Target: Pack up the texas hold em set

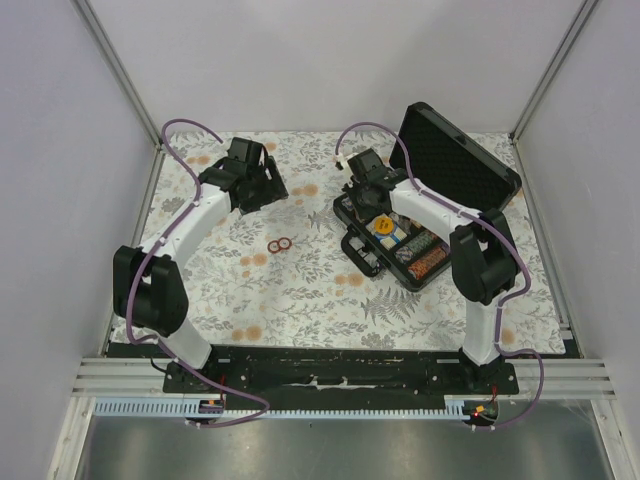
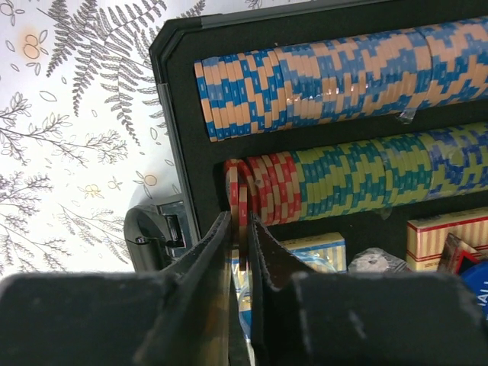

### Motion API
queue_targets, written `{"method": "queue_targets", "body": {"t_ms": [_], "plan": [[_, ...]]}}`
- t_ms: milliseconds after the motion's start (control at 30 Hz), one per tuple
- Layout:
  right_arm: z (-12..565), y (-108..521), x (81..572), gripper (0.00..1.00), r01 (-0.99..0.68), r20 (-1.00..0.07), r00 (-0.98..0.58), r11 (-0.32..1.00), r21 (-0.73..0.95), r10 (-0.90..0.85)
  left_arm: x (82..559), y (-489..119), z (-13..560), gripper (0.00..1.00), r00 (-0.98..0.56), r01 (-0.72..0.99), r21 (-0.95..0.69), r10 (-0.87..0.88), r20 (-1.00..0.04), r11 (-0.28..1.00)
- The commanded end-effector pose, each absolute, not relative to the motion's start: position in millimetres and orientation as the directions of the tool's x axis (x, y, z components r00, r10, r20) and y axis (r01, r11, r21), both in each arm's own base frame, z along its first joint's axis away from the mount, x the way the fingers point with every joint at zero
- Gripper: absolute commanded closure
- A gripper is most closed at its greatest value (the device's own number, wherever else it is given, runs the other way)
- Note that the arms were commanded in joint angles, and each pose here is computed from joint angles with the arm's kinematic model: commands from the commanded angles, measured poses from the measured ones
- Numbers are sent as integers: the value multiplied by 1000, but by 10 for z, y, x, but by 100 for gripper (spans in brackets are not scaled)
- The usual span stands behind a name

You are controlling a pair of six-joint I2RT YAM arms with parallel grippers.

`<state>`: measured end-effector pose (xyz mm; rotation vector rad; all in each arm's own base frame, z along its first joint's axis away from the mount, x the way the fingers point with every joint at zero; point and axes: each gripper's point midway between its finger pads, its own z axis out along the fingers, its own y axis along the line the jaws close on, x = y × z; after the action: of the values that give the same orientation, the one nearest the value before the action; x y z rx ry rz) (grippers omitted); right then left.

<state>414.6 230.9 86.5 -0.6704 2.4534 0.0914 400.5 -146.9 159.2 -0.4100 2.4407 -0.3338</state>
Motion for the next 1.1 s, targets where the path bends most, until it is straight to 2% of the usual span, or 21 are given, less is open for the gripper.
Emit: {"method": "queue_targets", "body": {"t_ms": [0, 100, 233, 633, 867, 1067], "plan": [[1016, 2281, 4289, 77, -448, -592, -686, 887, -116, -424, 4070, -1456, 1584, 19, -747, -187, -340, -358, -560, 922], [1018, 2288, 4290, 71, -445, -593, -688, 889, -111, -418, 4076, -1444, 1558, 19, -750, -190, -343, -361, -554, 920], [1026, 2283, 4290, 68, -443, -593, -690, 890, -109, -416, 4078, -1433, 1538, 19, -753, -195, -344, -365, -548, 919], [1236, 2314, 4323, 69, -408, -650, -669, 909, -84, -360, 4091, -1402, 1514, 19, -755, -201, -345, -370, -541, 917], [1129, 2318, 4304, 87, -403, -635, -686, 912, -74, -355, 4094, -1386, 1498, 19, -755, -208, -346, -375, -538, 915], [934, 2298, 4255, 85, -397, -599, -715, 915, -75, -360, 4069, -1371, 1458, 19, -761, -211, -339, -372, -531, 917]]}}
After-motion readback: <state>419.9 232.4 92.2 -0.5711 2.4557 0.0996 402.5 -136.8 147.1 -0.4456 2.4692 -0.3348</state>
